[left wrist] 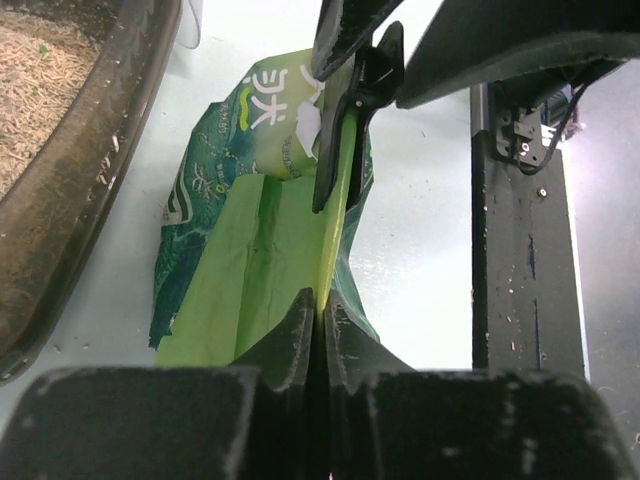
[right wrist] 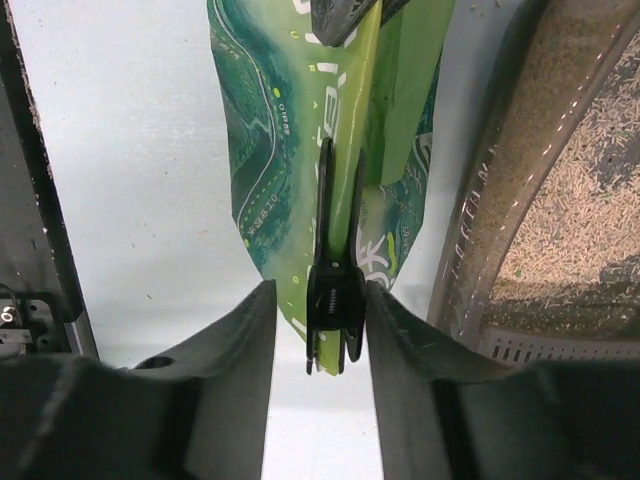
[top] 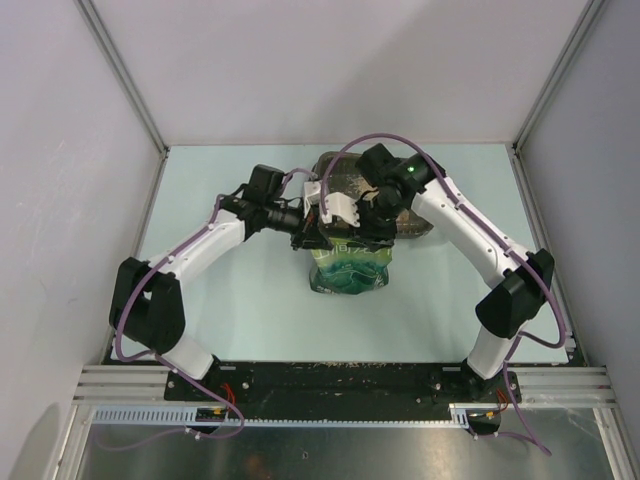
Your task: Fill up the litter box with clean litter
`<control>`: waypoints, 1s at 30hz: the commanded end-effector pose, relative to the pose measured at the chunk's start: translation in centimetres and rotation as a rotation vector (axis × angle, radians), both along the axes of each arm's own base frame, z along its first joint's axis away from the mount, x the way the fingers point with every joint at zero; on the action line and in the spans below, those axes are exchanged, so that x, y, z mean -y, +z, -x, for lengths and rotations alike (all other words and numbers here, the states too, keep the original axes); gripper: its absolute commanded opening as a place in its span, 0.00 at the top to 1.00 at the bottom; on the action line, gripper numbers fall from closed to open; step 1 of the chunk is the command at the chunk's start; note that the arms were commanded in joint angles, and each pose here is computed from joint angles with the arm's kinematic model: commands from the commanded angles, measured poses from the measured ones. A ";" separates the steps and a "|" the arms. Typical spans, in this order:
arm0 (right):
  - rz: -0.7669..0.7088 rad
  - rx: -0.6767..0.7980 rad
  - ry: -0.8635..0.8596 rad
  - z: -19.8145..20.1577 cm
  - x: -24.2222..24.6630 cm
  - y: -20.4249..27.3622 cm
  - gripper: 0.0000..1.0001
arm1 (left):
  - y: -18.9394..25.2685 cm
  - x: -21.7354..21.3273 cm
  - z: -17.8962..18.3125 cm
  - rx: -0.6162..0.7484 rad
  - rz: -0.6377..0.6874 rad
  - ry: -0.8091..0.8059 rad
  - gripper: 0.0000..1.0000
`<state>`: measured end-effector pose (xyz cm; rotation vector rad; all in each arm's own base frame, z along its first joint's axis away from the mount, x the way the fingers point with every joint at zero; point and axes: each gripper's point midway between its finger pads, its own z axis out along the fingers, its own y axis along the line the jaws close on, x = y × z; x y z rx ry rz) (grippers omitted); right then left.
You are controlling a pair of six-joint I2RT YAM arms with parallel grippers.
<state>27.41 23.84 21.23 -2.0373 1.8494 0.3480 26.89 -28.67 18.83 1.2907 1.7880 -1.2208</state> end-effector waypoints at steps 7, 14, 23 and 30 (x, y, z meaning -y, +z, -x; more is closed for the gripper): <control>-0.109 0.094 -0.132 -2.7 1.0 4.3 0.43 | 5.3 -0.2 -2.7 0.106 0.039 0.073 0.56; -0.321 0.051 -0.391 -5.5 2.5 7.5 0.01 | 7.2 -3.7 -5.8 0.204 -0.049 0.287 0.01; -0.392 0.131 -0.884 -10.7 7.6 6.7 0.00 | 4.1 -10.6 -7.4 0.207 -0.231 0.613 0.00; -0.348 0.165 -1.140 -11.6 9.3 3.2 0.00 | -0.1 -17.2 -8.8 0.224 -0.511 0.889 0.00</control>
